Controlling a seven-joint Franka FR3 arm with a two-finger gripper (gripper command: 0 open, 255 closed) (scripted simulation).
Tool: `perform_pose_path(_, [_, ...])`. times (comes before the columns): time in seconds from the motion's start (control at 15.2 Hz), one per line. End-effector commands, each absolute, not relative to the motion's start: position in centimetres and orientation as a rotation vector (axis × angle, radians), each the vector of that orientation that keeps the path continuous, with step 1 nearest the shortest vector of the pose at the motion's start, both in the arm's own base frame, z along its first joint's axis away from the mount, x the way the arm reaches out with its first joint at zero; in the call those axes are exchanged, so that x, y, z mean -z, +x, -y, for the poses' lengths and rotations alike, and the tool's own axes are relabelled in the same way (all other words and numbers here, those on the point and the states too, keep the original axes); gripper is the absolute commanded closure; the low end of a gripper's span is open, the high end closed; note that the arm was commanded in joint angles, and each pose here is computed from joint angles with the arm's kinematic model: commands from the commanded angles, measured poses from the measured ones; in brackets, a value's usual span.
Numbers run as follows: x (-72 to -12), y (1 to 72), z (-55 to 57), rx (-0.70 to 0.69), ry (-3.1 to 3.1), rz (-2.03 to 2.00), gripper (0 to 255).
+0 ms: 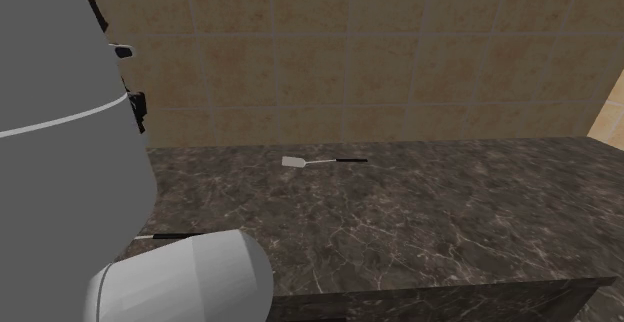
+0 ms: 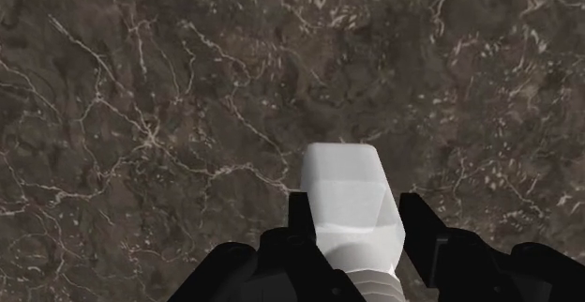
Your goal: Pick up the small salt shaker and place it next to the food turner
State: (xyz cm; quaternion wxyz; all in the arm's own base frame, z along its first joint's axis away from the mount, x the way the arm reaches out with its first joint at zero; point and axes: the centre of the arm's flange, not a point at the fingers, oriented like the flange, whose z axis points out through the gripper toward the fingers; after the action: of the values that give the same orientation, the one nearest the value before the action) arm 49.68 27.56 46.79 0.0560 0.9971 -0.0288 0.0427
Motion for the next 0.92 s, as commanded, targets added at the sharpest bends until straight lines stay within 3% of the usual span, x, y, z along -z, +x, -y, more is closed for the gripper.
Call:
perform_pose_path(0.0, [-45.7, 49.8, -27.6, -0.130, 3.026, 0.087, 255])
perform_pose_path(0.86, [-38.8, 49.8, -27.6, -0.130, 3.026, 0.087, 255])
